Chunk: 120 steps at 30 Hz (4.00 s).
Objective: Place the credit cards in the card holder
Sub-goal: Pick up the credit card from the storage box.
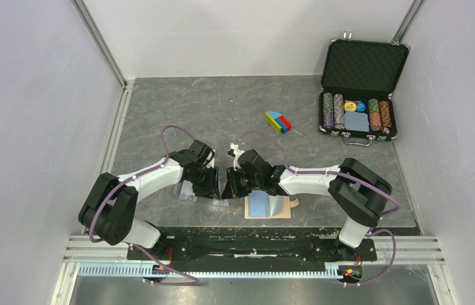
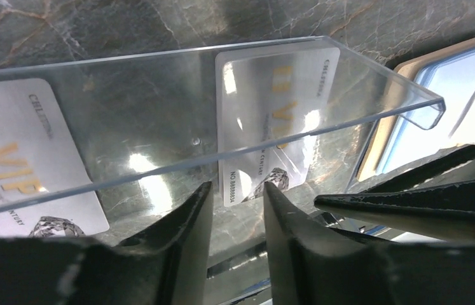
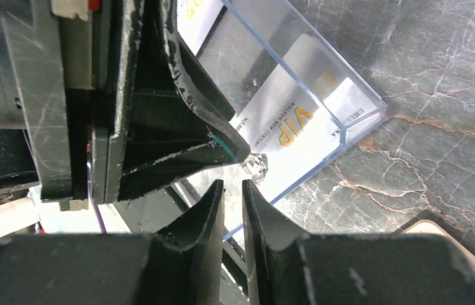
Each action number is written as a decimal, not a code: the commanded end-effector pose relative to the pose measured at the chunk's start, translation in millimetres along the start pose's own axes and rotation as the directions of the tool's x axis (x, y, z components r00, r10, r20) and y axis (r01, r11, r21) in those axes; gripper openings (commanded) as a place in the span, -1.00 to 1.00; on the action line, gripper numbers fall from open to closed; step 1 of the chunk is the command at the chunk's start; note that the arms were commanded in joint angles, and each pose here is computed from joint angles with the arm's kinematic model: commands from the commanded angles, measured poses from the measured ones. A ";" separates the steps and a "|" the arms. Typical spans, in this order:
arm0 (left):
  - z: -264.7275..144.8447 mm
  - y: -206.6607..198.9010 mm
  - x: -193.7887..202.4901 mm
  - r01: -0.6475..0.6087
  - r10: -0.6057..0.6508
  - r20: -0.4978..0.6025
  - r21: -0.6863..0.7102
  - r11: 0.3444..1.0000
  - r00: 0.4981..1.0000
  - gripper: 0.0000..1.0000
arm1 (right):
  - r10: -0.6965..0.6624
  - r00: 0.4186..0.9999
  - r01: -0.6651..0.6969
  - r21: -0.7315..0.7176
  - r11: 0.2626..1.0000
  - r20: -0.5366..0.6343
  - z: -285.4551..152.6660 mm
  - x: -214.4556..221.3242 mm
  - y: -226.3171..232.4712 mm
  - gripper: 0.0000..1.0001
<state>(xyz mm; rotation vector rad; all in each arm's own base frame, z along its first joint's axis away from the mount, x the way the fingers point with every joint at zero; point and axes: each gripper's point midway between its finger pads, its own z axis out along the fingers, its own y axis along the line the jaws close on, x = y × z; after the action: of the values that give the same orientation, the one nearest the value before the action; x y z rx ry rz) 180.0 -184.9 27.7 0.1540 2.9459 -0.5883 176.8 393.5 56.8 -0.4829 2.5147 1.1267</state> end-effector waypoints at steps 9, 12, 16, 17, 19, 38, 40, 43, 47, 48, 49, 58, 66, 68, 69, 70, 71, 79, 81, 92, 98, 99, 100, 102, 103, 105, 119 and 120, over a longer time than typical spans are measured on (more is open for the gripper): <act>2.3 -3.8 -6.8 -0.048 0.049 0.007 -0.082 0.995 0.999 -0.73 | -0.044 0.998 0.044 0.008 0.999 0.051 -14.9 -11.4 9.2 -0.60; 1.5 -3.1 -7.0 -0.068 0.069 0.006 -0.117 0.991 0.998 -0.83 | -0.067 0.993 0.063 0.052 0.997 0.093 -28.2 -19.7 7.6 -0.45; -1.7 -8.0 -9.5 -0.091 0.095 0.018 -0.143 0.986 0.995 -0.95 | -0.094 0.986 0.079 0.113 0.990 0.140 -44.9 -28.9 1.8 -0.14; -3.0 -9.9 -10.2 -0.097 0.101 0.021 -0.146 0.985 0.995 -0.95 | -0.099 0.985 0.081 0.127 0.989 0.141 -47.5 -28.9 -0.4 -0.07; -6.0 -13.4 -12.5 -0.108 0.114 0.030 -0.156 0.982 0.993 -0.95 | -0.107 0.985 0.087 0.142 0.986 0.139 -49.5 -29.1 -3.5 0.07; -8.5 -33.1 -14.4 -0.177 0.183 0.013 -0.197 0.964 0.983 -0.96 | -0.078 0.994 0.064 0.169 0.983 0.075 -38.0 -7.1 -30.4 0.01; -9.1 -35.2 -15.5 -0.178 0.185 0.017 -0.194 0.965 0.983 -0.96 | -0.062 0.996 0.051 0.160 0.986 0.067 -37.5 -2.7 -33.1 -0.08; -10.7 -39.6 -17.8 -0.175 0.182 0.025 -0.181 0.968 0.983 -0.96 | -0.062 0.995 0.051 0.135 0.990 0.081 -36.3 -5.3 -29.8 -0.16; -14.5 -54.3 -18.9 -0.175 0.182 0.051 -0.109 0.978 0.982 -0.95 | -0.058 0.995 0.047 0.130 0.990 0.085 -37.5 -6.4 -29.7 -0.21; -15.8 -58.8 -19.6 -0.174 0.179 0.061 -0.087 0.981 0.982 -0.95 | -0.059 0.994 0.048 0.130 0.990 0.087 -37.9 -6.7 -29.6 -0.22; -17.5 -62.9 -20.0 -0.172 0.177 0.072 -0.066 0.983 0.982 -0.95 | -0.059 0.994 0.048 0.127 0.991 0.087 -38.3 -7.0 -28.8 -0.22; -27.9 -83.5 -24.5 -0.160 0.153 0.145 0.043 0.986 0.978 -0.83 | -0.055 0.994 0.043 0.128 0.991 0.091 -40.1 -7.6 -29.8 -0.24; -0.6 -69.5 -13.0 -0.137 0.137 0.065 0.009 0.990 0.988 -0.76 | -0.056 0.993 0.042 0.132 0.990 0.106 -44.9 -11.6 -29.9 -0.23; 4.2 -64.2 -11.2 -0.132 0.133 0.053 -0.011 0.991 0.990 -0.75 | -0.060 0.992 0.044 0.138 0.989 0.108 -47.2 -12.5 -31.0 -0.21; 5.9 -62.7 -10.4 -0.131 0.131 0.049 -0.016 0.991 0.990 -0.75 | -0.061 0.992 0.045 0.140 0.989 0.112 -48.5 -13.7 -31.2 -0.20; 7.3 -61.3 -9.7 -0.130 0.131 0.046 -0.020 0.991 0.990 -0.75 | -0.062 0.992 0.045 0.141 0.989 0.113 -49.7 -14.5 -31.4 -0.20; 7.1 -61.0 -10.1 -0.131 0.132 0.049 -0.021 0.991 0.990 -0.80 | -0.064 0.991 0.047 0.142 0.989 0.117 -50.9 -15.7 -31.2 -0.19; -40.5 -76.9 -27.9 -0.143 0.136 0.216 0.020 0.989 0.967 -0.95 | -0.083 0.978 0.059 0.126 0.990 0.193 -79.8 -38.3 -19.4 0.16; -63.7 -81.2 -31.4 -0.148 0.132 0.281 0.037 0.988 0.951 -0.95 | -0.087 0.968 0.063 0.110 0.992 0.234 -93.4 -48.4 -14.8 0.30; -127.1 -151.0 3.3 -0.195 -0.048 0.378 0.578 0.793 0.925 -0.95 | -0.017 0.927 0.082 -0.158 0.984 0.374 -167.4 -64.5 10.3 0.71; -150.8 -169.1 14.1 -0.237 -0.124 0.396 0.743 0.626 0.910 -0.95 | 0.003 0.929 0.118 -0.303 0.946 0.370 -178.7 -61.2 35.3 0.51; -154.3 -169.5 15.2 -0.240 -0.135 0.399 0.754 0.612 0.907 -0.96 | 0.007 0.931 0.117 -0.317 0.941 0.366 -179.0 -60.5 37.4 0.47; -157.5 -170.1 16.1 -0.246 -0.144 0.403 0.764 0.597 0.904 -0.95 | 0.010 0.932 0.118 -0.332 0.936 0.361 -178.9 -59.9 39.5 0.40; -160.7 -170.3 17.4 -0.247 -0.157 0.404 0.776 0.581 0.901 -0.96 | 0.018 0.936 0.115 -0.353 0.929 0.353 -178.3 -58.6 42.0 0.27; -161.3 -170.3 17.8 -0.245 -0.162 0.403 0.780 0.575 0.901 -0.96 | 0.016 0.935 0.125 -0.371 0.920 0.353 -179.0 -58.3 45.1 0.21; -160.3 -169.5 18.1 -0.232 -0.176 0.393 0.789 0.569 0.903 -0.95 | 0.029 0.941 0.124 -0.422 0.898 0.338 -179.0 -54.3 51.1 0.12; -152.3 -167.6 17.6 -0.211 -0.182 0.376 0.789 0.577 0.908 -0.67 | 0.033 0.948 0.155 -0.549 0.821 0.317 -187.0 -47.9 71.8 -1.00; -152.0 -167.2 17.8 -0.212 -0.181 0.378 0.787 0.579 0.908 -0.63 | 0.031 0.948 0.155 -0.545 0.824 0.316 -186.2 -48.3 71.0 -1.00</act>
<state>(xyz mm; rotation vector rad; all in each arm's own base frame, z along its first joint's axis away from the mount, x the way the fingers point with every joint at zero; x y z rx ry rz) 126.8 -276.1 210.6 0.0946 2.0617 -1.6686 159.3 301.5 223.6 -0.4091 1.9279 1.7489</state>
